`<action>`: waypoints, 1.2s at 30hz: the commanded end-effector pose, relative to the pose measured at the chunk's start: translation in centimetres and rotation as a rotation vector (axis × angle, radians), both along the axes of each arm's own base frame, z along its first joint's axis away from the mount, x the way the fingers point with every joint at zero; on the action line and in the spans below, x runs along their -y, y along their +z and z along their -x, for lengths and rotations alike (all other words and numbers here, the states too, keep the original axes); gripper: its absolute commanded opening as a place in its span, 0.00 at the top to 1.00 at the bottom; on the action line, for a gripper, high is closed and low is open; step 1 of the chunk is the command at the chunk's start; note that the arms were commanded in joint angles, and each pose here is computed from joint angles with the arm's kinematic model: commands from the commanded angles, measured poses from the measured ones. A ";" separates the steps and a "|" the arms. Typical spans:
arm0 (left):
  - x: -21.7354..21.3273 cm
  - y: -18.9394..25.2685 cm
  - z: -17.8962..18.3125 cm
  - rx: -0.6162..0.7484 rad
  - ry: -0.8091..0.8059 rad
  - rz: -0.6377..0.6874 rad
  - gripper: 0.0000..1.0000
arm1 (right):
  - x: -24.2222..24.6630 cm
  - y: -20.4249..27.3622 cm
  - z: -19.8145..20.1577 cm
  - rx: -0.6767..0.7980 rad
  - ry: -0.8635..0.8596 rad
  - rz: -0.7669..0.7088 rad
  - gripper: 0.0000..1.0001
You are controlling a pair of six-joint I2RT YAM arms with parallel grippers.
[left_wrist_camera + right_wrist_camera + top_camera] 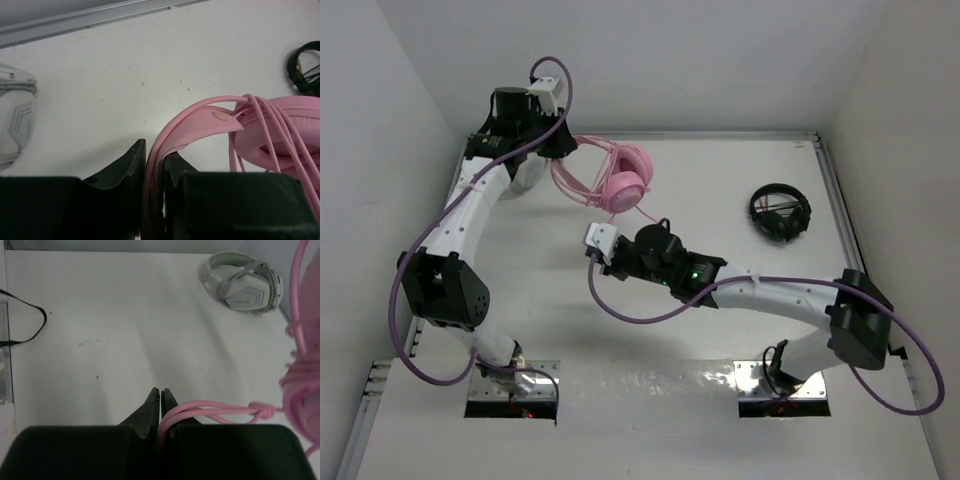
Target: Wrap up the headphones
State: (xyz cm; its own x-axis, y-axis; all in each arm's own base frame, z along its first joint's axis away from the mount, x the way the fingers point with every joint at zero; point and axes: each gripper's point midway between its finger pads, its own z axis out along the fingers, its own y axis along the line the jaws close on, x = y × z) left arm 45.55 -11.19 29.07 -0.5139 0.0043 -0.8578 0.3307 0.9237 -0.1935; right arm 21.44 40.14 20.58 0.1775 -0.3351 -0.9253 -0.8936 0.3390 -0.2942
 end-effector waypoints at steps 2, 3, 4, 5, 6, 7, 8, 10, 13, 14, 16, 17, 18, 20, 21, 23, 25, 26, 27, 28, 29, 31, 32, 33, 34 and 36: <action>1.2 8.5 -1.9 0.266 -0.048 0.162 1.00 | -2.8 -0.6 1.1 -0.006 0.104 0.076 1.00; 1.6 10.1 -1.1 0.283 -0.070 0.199 1.00 | -2.4 -1.5 -0.1 -0.005 0.070 0.081 1.00; 2.0 10.8 -0.5 0.288 -0.094 0.212 1.00 | -2.2 -2.0 -0.5 -0.001 0.067 0.054 1.00; 2.5 12.0 0.4 0.298 -0.125 0.233 1.00 | -1.7 -2.3 -1.3 -0.025 0.066 0.032 1.00; 2.6 13.1 0.9 0.305 -0.133 0.241 1.00 | -1.4 -2.9 -1.8 -0.043 0.065 0.024 1.00; 2.7 13.7 1.3 0.309 -0.142 0.245 1.00 | -1.4 -2.6 -2.4 -0.045 0.065 -0.002 1.00; 2.7 14.5 1.7 0.322 -0.147 0.252 1.00 | -1.3 -2.7 -3.0 -0.057 0.061 -0.003 1.00; 3.0 15.2 2.3 0.330 -0.166 0.260 1.00 | -1.3 -3.4 -4.6 -0.054 0.051 0.022 1.00; 3.3 15.2 2.8 0.314 -0.188 0.273 1.00 | -1.9 -4.2 -6.3 -0.018 0.037 0.083 1.00; 3.5 15.1 2.9 0.306 -0.190 0.286 1.00 | -2.1 -4.4 -6.7 -0.005 0.038 0.103 1.00; 3.9 14.6 3.2 0.283 -0.217 0.299 1.00 | -3.0 -4.9 -7.8 -0.011 0.038 0.117 1.00; 4.0 14.5 3.2 0.276 -0.222 0.307 1.00 | -3.6 -4.0 -8.6 0.003 0.038 0.101 1.00; 4.1 14.3 3.2 0.275 -0.225 0.307 1.00 | -3.9 -3.9 -8.8 0.004 0.043 0.102 1.00; 3.3 13.2 2.3 0.275 -0.174 0.273 1.00 | -4.4 -3.5 -8.0 -0.010 0.081 0.124 1.00; 2.0 12.5 1.3 0.283 -0.094 0.235 1.00 | -4.5 -2.9 -7.3 -0.014 0.101 0.131 1.00; 0.5 10.0 -0.1 0.281 -0.028 0.143 1.00 | -4.5 0.2 -5.2 0.050 0.125 0.105 1.00; -1.9 8.6 -1.7 0.310 0.091 0.066 1.00 | -3.3 1.0 -3.8 0.061 0.123 0.100 1.00; -2.6 6.8 -2.1 0.299 0.111 0.013 1.00 | -2.4 3.5 -3.2 0.069 0.113 0.055 1.00; -3.2 6.9 -2.6 0.332 0.132 -0.016 1.00 | -1.7 3.9 -3.0 0.066 0.101 0.054 1.00; -4.1 6.5 -3.1 0.347 0.172 -0.055 1.00 | -0.9 4.1 -2.6 0.056 0.095 0.069 1.00; -4.5 6.0 -3.3 0.359 0.178 -0.092 1.00 | 0.1 5.9 -2.7 0.081 0.065 0.052 1.00; -5.0 5.7 -3.6 0.371 0.181 -0.137 1.00 | 1.3 6.3 -2.8 0.084 0.028 0.089 1.00; -4.9 5.7 -3.6 0.375 0.169 -0.149 1.00 | 1.9 6.8 -3.4 0.115 -0.002 0.110 1.00; -4.7 5.2 -3.4 0.369 0.149 -0.165 1.00 | 2.9 8.0 -4.8 0.152 -0.088 0.122 1.00; -3.7 5.1 -3.0 0.384 0.088 -0.210 1.00 | 3.6 8.0 -5.6 0.162 -0.127 0.156 1.00; -2.3 3.7 -1.9 0.361 0.011 -0.283 1.00 | 5.0 8.6 -8.7 0.182 -0.225 0.229 1.00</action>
